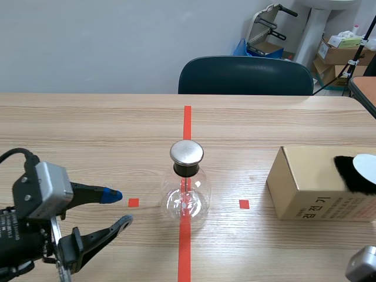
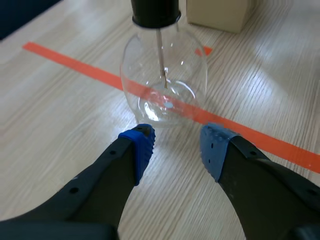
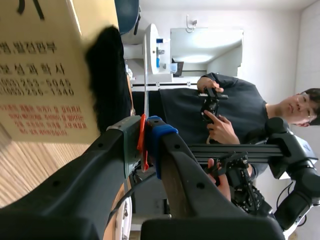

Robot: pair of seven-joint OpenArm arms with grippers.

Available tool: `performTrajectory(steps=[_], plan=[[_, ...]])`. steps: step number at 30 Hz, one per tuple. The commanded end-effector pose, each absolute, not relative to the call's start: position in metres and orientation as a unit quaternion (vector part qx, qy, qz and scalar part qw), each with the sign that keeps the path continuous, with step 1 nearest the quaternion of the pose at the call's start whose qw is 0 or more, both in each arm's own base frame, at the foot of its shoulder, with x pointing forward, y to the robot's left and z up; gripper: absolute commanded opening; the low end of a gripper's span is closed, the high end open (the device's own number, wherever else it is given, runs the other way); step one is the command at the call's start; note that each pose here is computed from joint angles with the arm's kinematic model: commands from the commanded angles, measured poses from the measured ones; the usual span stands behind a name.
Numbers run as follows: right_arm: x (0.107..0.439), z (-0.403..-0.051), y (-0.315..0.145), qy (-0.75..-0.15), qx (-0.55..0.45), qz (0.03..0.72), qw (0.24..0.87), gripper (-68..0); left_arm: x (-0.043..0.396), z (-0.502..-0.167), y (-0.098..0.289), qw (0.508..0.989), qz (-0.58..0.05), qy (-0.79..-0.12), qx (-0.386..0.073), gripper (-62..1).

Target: Do the electroscope experiment

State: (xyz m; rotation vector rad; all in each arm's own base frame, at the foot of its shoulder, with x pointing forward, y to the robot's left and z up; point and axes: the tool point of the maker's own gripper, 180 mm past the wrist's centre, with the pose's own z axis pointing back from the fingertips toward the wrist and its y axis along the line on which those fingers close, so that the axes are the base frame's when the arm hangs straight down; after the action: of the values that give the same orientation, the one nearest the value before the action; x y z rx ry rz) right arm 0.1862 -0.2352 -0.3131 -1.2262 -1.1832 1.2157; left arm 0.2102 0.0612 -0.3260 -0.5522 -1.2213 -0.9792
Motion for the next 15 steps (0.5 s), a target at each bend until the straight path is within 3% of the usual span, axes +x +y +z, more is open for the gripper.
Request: performTrajectory(steps=[1,15], plan=[[0.19,-0.299,-0.24,-0.492,-0.536,0.499,0.472,-66.6,0.201,-0.315,0.056,0.661,-0.438,-0.549,-0.263,-29.8],[0.185,-0.335,-0.253,-0.436,-0.529,0.543,0.485,-66.6,0.16,-0.283,0.06,0.63,-0.456,-0.544,-0.315,-20.1]])
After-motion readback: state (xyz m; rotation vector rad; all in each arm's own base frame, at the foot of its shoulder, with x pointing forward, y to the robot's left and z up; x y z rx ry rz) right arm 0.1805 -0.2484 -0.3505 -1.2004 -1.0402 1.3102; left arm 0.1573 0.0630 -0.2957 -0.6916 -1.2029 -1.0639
